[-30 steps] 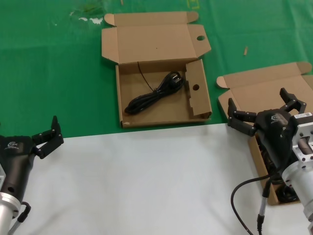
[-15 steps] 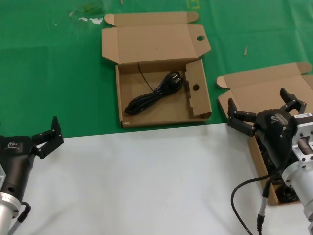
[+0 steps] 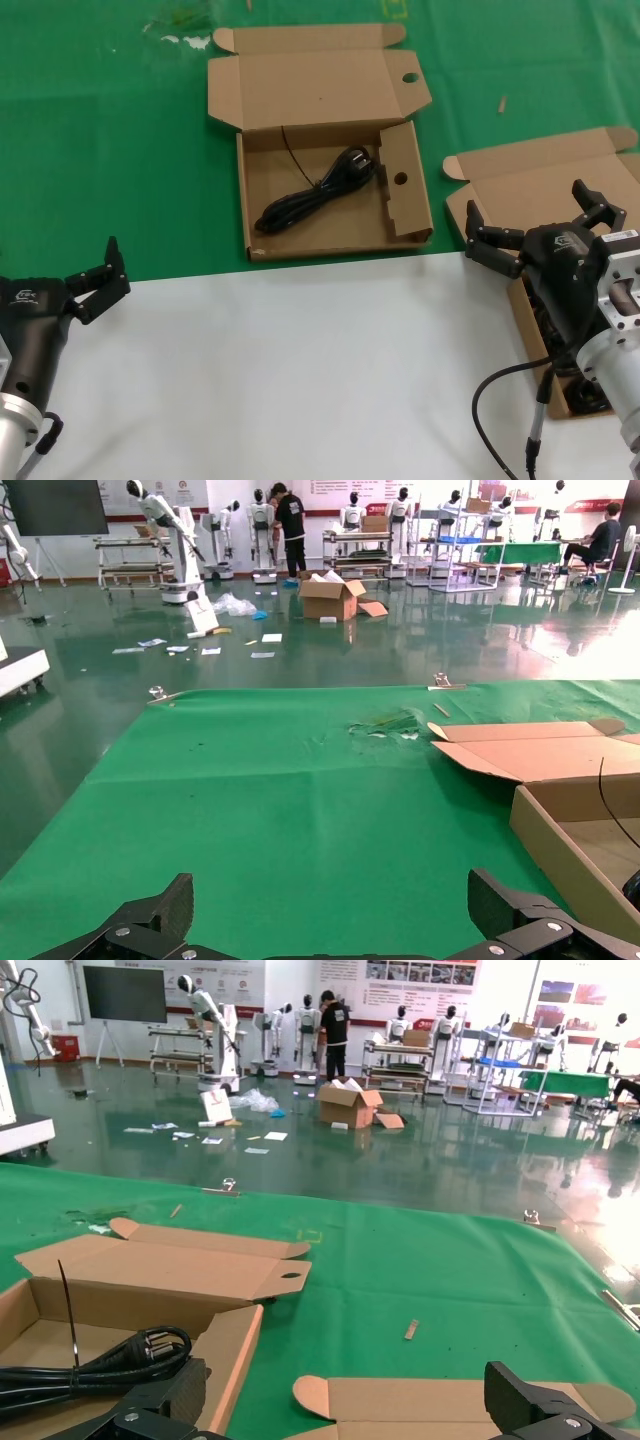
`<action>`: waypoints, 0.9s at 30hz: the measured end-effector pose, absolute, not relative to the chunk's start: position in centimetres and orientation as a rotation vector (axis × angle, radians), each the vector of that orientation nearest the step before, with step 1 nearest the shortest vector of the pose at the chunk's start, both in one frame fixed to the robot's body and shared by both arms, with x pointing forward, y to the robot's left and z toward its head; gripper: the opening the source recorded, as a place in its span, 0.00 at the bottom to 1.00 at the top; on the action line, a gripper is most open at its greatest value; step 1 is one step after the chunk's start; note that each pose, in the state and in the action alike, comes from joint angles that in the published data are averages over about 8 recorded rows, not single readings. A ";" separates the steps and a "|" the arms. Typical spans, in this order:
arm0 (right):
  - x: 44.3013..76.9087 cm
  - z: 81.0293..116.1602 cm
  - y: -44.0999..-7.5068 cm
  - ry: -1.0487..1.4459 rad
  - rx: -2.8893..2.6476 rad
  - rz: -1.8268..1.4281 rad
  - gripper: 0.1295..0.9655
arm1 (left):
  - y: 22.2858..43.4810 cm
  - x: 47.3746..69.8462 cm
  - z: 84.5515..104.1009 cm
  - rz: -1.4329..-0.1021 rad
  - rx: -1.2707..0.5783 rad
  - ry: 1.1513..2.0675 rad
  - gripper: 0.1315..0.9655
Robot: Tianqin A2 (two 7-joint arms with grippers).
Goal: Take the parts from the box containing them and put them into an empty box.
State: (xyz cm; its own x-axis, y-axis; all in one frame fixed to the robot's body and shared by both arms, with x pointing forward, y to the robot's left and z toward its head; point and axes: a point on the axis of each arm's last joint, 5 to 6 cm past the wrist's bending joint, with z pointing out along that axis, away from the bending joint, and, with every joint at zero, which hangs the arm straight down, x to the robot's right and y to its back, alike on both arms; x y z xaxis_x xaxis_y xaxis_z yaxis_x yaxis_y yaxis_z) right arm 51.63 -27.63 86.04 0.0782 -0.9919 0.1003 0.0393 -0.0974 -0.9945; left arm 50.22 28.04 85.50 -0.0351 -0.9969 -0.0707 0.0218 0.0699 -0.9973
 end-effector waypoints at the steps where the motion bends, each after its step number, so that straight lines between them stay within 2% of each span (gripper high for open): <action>1: 51.6 86.0 -27.6 1.075 -1.292 -1.238 1.00 | 28.0 50.2 85.5 -1.193 -1.125 1.253 1.00; 27: 51.6 86.0 -27.6 1.075 -1.292 -1.238 1.00 | 28.0 50.2 85.5 -1.193 -1.125 1.253 1.00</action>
State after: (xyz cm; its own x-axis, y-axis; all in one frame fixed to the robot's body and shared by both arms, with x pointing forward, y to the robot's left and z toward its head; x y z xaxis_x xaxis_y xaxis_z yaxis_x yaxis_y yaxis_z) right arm 51.63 -27.63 86.04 0.0782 -0.9919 0.1003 0.0393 -0.0974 -0.9945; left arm 50.22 28.04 85.50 -0.0351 -0.9969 -0.0707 0.0218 0.0699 -0.9973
